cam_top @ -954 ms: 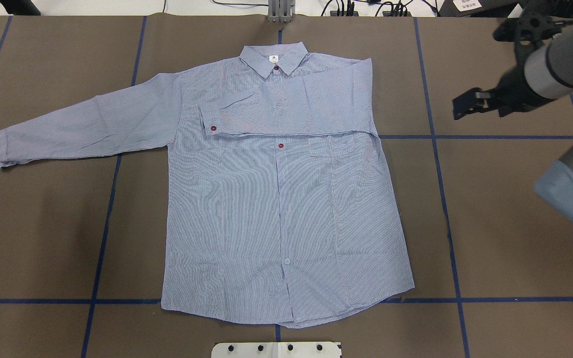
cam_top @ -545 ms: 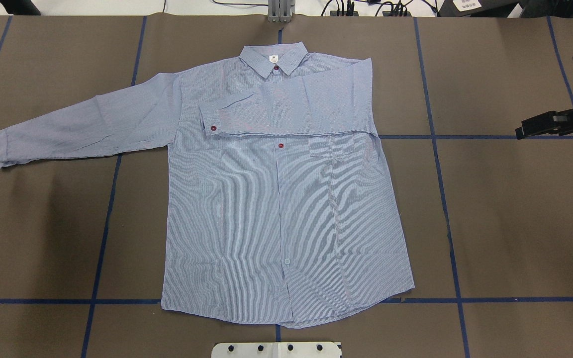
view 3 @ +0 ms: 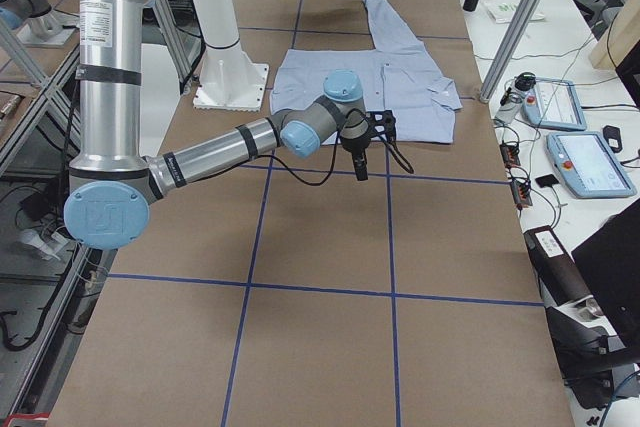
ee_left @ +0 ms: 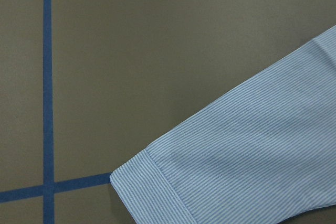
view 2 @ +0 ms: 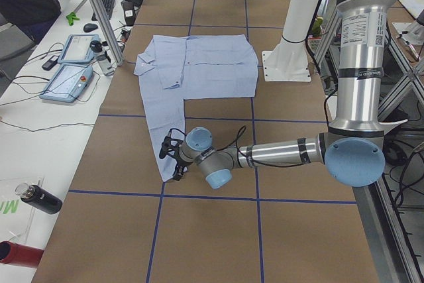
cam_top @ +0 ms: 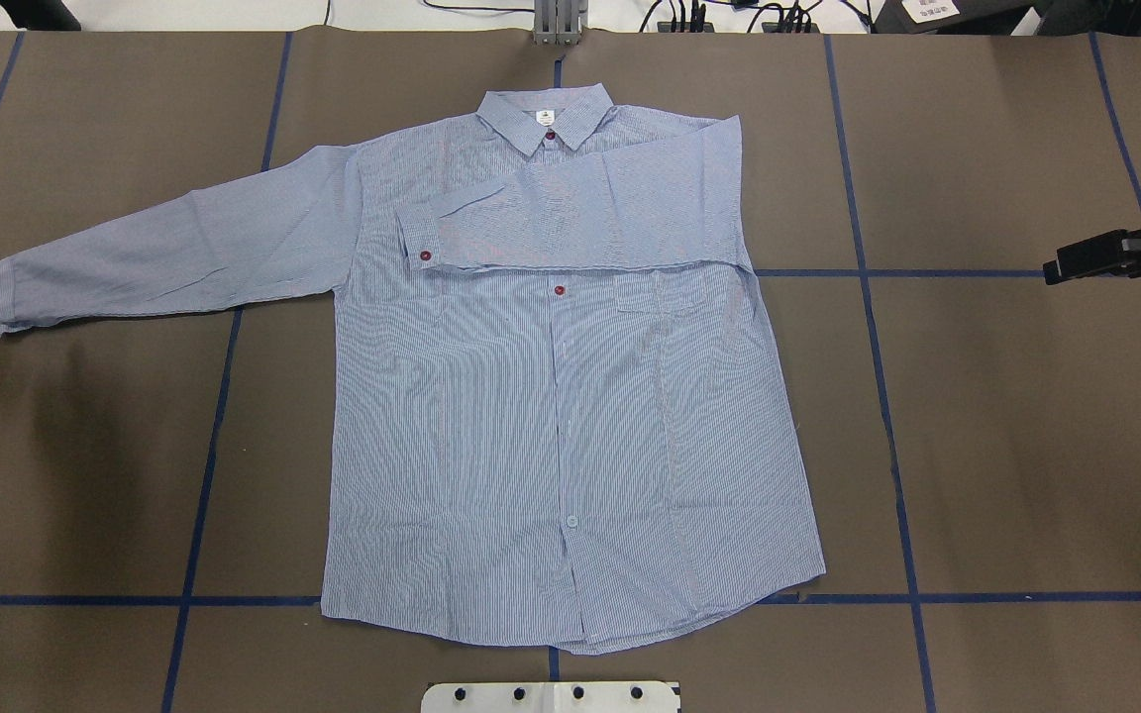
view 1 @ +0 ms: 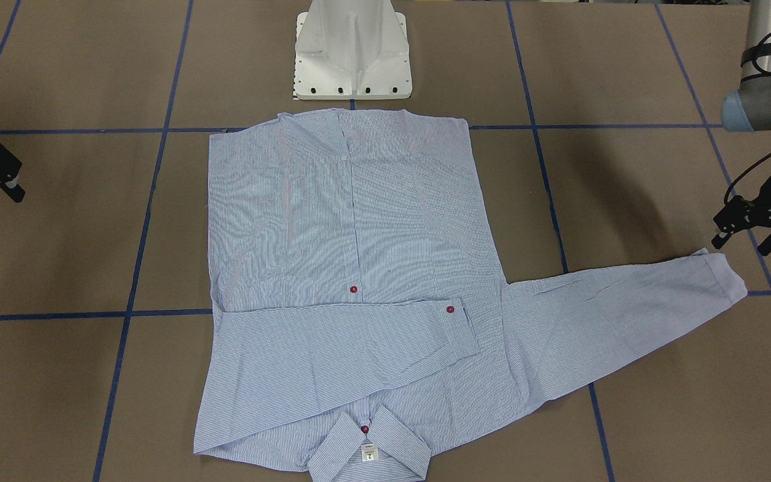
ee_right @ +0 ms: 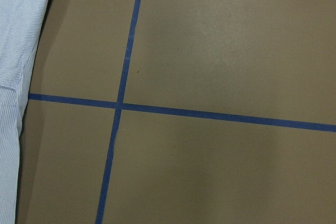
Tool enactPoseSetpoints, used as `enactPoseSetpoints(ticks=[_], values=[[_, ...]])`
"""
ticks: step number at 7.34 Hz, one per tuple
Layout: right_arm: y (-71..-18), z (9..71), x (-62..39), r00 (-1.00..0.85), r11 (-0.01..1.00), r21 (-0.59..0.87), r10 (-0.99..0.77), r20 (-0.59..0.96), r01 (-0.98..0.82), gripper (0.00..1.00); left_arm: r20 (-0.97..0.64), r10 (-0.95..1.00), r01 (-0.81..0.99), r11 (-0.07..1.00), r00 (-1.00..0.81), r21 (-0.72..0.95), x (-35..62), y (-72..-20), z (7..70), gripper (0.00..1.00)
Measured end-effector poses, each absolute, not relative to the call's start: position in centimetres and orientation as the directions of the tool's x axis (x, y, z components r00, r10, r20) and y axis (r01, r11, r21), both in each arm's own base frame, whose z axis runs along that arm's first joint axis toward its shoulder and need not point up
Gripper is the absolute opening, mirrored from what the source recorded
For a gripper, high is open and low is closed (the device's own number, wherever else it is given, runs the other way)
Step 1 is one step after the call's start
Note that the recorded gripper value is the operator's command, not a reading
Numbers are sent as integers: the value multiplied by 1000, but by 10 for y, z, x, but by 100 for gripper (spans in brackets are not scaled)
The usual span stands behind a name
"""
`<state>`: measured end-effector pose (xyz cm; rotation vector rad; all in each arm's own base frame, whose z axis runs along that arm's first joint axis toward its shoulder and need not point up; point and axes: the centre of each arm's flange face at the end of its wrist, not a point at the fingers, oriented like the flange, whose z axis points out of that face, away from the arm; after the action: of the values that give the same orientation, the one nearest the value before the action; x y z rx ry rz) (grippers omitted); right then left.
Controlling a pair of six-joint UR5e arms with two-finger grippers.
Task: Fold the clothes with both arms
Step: 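Lower the left gripper onto the cuff of the sleeve nearest it and grasp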
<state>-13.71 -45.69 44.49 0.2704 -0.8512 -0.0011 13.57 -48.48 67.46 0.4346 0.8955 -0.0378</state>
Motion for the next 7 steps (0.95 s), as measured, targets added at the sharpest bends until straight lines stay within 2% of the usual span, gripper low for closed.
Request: enactPoseSetpoints(ticks=[5, 6, 7], values=[[-460, 447, -138, 662, 967, 231, -103, 742, -110, 100, -774, 190, 164, 921, 604, 354, 170, -471, 682, 100], [-460, 448, -139, 663, 967, 229, -101, 742, -109, 100, -774, 197, 155, 922, 601, 355, 176, -470, 682, 96], [-461, 449, -139, 663, 967, 228, -100, 742, -110, 100, -774, 200, 151, 923, 601, 355, 178, -471, 684, 86]])
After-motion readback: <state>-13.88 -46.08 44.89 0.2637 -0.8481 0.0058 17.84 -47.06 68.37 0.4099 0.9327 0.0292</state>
